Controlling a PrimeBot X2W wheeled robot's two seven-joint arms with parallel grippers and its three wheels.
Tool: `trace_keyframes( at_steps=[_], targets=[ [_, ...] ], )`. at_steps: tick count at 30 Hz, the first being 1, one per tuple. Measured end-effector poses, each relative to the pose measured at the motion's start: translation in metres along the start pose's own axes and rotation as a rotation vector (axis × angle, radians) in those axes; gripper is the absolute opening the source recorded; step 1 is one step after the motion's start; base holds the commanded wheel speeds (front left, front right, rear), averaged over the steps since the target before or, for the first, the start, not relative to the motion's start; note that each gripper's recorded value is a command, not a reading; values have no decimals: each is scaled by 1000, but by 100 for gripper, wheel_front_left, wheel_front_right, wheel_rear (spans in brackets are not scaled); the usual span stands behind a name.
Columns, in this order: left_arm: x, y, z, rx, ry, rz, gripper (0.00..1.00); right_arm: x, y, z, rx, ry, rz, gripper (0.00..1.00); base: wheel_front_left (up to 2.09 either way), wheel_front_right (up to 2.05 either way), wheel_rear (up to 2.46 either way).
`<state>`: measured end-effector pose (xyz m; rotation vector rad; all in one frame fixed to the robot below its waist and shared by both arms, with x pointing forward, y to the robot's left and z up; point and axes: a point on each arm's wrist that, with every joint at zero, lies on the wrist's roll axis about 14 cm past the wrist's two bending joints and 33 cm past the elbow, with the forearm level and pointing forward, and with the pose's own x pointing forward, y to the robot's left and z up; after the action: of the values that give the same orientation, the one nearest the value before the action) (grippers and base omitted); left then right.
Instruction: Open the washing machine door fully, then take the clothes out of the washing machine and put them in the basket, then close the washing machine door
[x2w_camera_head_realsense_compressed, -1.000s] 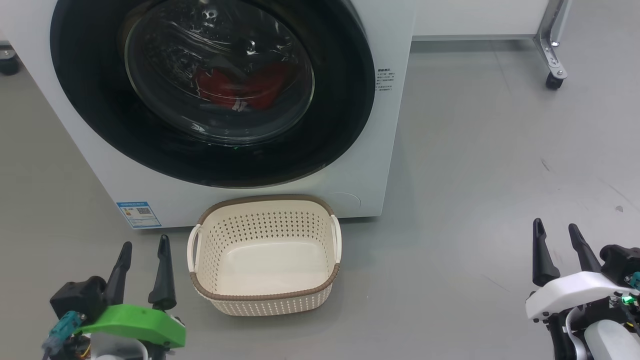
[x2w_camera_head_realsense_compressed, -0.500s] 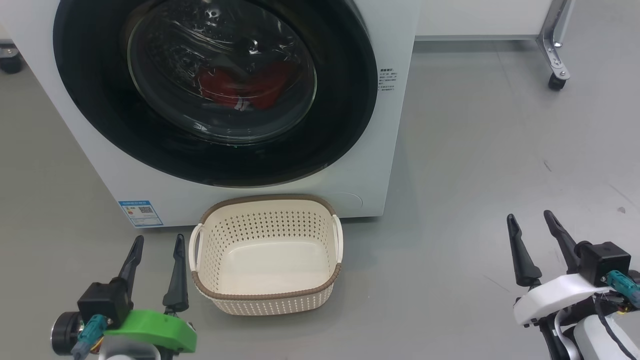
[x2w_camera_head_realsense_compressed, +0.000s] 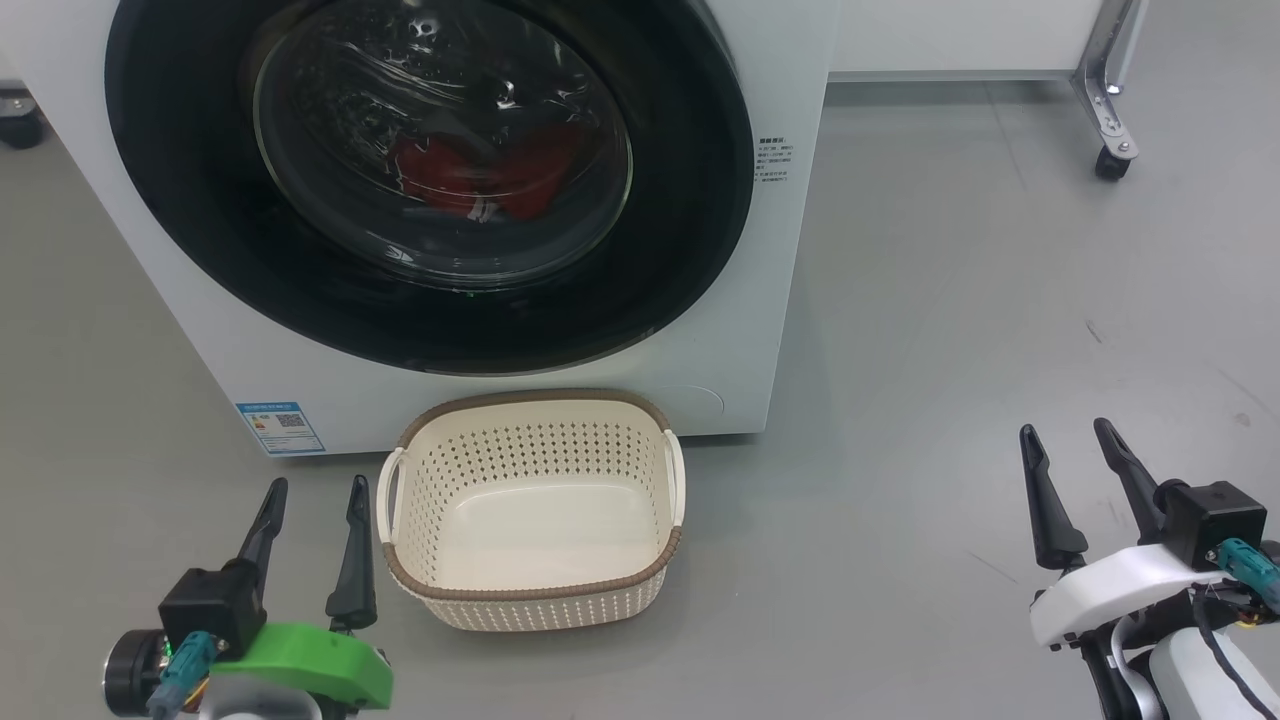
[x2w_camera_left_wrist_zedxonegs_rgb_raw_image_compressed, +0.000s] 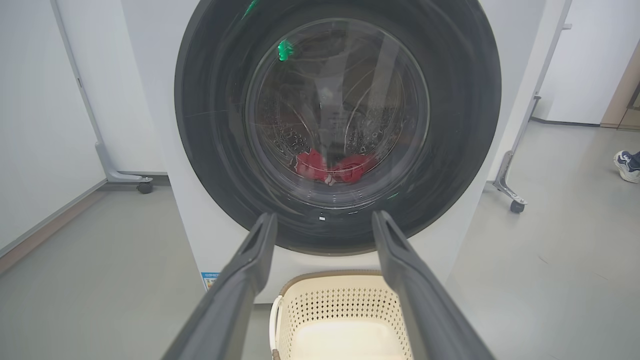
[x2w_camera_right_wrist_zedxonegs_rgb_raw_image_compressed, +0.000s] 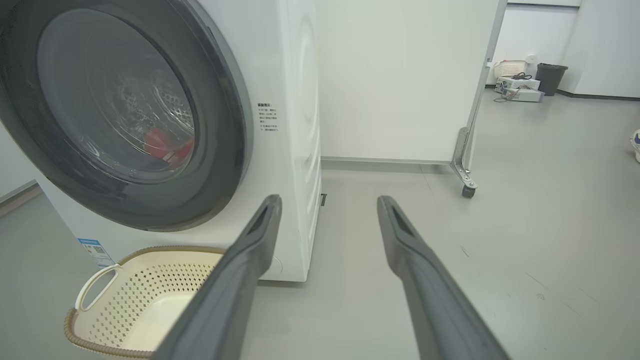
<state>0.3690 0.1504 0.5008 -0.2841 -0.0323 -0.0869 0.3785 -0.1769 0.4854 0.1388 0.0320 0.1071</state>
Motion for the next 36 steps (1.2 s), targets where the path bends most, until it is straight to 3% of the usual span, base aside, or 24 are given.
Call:
trace_keyframes(
  at_steps=[6,7,8,26,36],
  targets=[
    [0,0,-1,-3,3,6,100,0,-1,0,5,-2,-8,100,0,0,0],
    [0,0,-2,-5,3,7,100,0,-2,0,7,-1,-9,70,0,0,0],
    [0,0,-2,-6,3,8,100,0,-2,0,8,-1,-11,0,0,0,0],
    [1,5,-8,-1,19,21,100,3,8,-13,92,31,14,0,0,0,0],
    [9,6,-13,-8,31,24,100,20,10,-25,476,47,-66,0,0,0,0]
  ],
)
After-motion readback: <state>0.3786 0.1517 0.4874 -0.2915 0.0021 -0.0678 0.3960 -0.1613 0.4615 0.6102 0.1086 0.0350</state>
